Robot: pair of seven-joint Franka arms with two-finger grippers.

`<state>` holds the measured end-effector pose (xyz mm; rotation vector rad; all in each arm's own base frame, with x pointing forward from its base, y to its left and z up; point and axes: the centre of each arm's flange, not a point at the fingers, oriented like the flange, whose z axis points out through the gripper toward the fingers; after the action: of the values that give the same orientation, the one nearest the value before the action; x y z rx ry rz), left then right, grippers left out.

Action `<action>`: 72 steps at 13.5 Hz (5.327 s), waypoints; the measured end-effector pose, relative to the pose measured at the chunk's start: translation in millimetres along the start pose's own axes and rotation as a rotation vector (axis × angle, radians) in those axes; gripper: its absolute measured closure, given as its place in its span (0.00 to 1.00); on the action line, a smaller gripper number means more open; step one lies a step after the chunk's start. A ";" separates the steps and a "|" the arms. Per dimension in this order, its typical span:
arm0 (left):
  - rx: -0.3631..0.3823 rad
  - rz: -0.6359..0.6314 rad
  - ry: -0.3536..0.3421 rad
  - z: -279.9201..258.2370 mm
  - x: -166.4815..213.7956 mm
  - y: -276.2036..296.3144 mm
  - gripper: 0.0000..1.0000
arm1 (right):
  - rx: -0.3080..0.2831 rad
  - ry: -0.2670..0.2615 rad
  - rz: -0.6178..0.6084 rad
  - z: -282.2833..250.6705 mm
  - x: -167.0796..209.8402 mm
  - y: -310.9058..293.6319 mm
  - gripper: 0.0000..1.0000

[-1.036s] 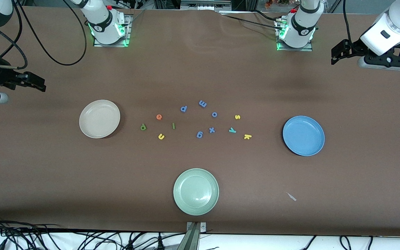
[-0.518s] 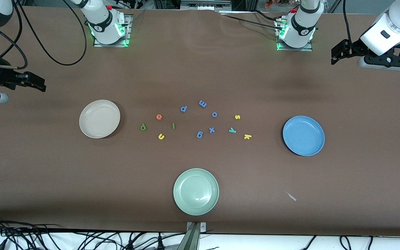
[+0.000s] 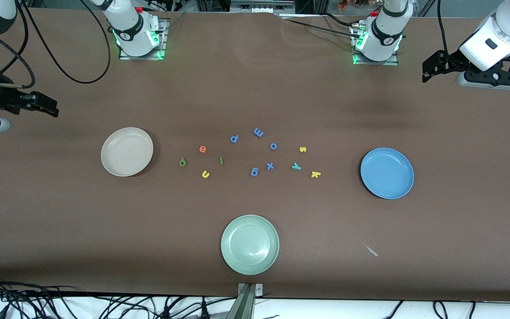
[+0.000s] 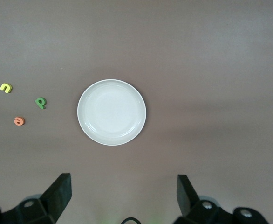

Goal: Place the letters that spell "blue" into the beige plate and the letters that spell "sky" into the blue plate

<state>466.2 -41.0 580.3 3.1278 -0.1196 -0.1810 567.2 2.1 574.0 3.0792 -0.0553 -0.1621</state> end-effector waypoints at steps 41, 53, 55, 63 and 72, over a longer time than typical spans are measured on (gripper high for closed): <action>-0.103 0.134 0.011 146.2 130.2 81.7 0.00 | 0.024 -0.050 -0.311 173.8 60.7 -222.2 0.00; -0.135 0.133 -0.074 320.7 192.4 136.9 0.00 | 0.058 0.073 -0.460 292.4 37.6 -264.2 0.00; -0.183 0.084 -0.075 334.6 203.3 145.1 0.00 | 0.062 0.099 -0.486 311.7 36.6 -267.5 0.00; -0.152 0.024 -0.008 383.6 205.2 200.4 0.05 | 0.055 0.161 -0.672 364.3 19.0 -263.5 0.00; -0.133 0.007 0.024 387.5 206.2 211.4 0.65 | 0.035 0.150 -0.717 376.3 18.2 -259.1 0.18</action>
<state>609.7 -268.3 173.9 2.9953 -0.1137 -0.1443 553.8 238.9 183.2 2.9746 1.0552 0.0459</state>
